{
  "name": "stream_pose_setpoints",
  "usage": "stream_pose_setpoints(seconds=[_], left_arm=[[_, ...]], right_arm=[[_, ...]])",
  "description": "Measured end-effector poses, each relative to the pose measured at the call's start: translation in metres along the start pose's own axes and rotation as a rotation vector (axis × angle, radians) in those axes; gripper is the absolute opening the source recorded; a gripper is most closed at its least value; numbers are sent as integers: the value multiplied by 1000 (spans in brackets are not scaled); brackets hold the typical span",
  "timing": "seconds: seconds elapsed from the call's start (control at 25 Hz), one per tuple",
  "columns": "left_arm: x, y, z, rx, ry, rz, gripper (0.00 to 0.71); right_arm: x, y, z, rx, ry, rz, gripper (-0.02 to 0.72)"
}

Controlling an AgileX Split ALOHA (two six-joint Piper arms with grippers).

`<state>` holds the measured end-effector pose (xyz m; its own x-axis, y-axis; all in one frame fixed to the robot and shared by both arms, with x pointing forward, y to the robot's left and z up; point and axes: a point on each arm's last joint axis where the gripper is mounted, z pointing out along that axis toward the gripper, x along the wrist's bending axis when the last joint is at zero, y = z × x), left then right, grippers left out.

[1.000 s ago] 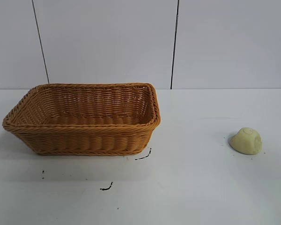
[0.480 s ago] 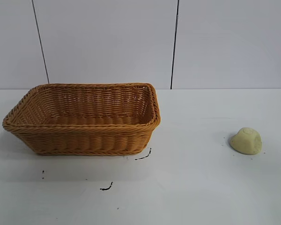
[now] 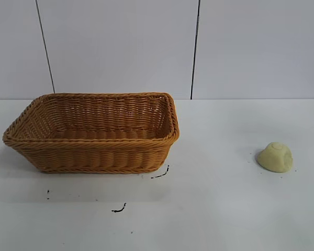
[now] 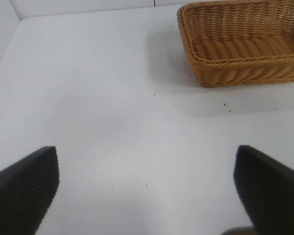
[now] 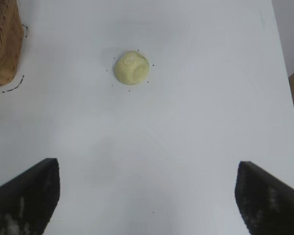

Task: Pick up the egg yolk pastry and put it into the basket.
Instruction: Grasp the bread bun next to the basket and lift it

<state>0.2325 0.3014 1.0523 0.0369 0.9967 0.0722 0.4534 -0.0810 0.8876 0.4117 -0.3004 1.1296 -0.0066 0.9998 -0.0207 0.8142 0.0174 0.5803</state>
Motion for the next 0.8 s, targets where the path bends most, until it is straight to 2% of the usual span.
stream_pose_setpoints(seconds=[0.24,0.4,0.56,0.8], left_arm=[[0,0,0,0,0,0,697],[0,0,0,0,0,0,697],[0,0,0,0,0,0,697],[0,0,0,0,0,0,697]], right_arm=[[-1,67,69,151,5,-25,695],[-1,95,120,233,10,-41,695],[-1,110,169,308,13,-44,695],[1,112,220,380,26,-41,695]])
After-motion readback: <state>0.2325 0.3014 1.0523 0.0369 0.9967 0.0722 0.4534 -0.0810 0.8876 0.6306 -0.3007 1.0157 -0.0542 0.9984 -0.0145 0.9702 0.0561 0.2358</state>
